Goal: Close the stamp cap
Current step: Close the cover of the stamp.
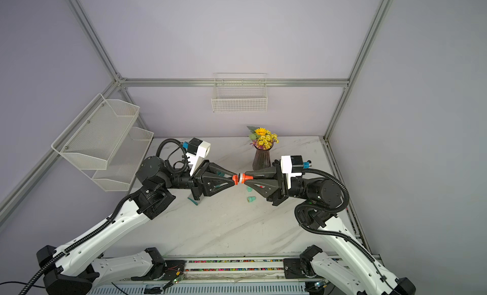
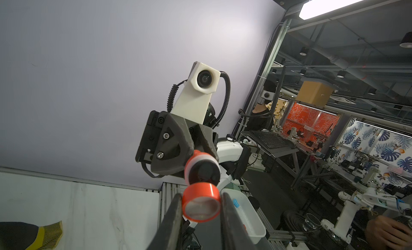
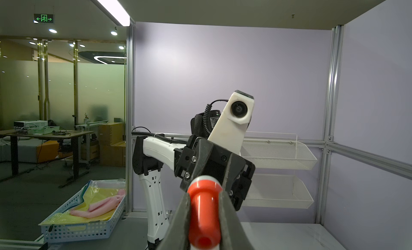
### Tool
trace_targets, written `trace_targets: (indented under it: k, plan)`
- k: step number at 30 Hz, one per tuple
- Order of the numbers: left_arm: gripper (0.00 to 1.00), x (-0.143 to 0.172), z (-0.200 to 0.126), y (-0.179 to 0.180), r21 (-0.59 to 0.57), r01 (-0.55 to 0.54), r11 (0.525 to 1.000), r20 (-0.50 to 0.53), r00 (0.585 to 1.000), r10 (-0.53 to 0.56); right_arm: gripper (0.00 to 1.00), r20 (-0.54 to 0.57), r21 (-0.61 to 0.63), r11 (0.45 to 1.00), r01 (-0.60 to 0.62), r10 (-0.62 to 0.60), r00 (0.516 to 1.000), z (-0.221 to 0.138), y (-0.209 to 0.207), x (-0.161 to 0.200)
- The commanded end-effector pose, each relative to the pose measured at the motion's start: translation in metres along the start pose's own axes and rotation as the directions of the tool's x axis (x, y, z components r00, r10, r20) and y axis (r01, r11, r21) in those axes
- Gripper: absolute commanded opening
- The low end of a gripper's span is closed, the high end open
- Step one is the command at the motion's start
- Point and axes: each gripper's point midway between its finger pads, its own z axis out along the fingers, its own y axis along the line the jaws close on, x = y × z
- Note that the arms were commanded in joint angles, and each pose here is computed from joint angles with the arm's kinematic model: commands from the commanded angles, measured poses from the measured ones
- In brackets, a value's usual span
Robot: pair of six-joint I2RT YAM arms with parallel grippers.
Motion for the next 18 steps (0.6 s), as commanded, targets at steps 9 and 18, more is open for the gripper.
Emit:
trace_targets:
  k: [9, 18]
  plan:
    - [0.17, -0.009, 0.001, -0.006, 0.024, -0.016, 1.0, 0.021, 1.0, 0.016, 0.0, -0.073, 0.003, 0.998, -0.057, 0.057, 0.996, 0.0, -0.005, 0.023]
    - [0.17, -0.005, 0.003, -0.001, 0.006, -0.002, 1.0, -0.015, 1.0, 0.002, 0.0, -0.22, 0.064, 0.994, -0.086, 0.098, 0.971, -0.003, -0.014, 0.047]
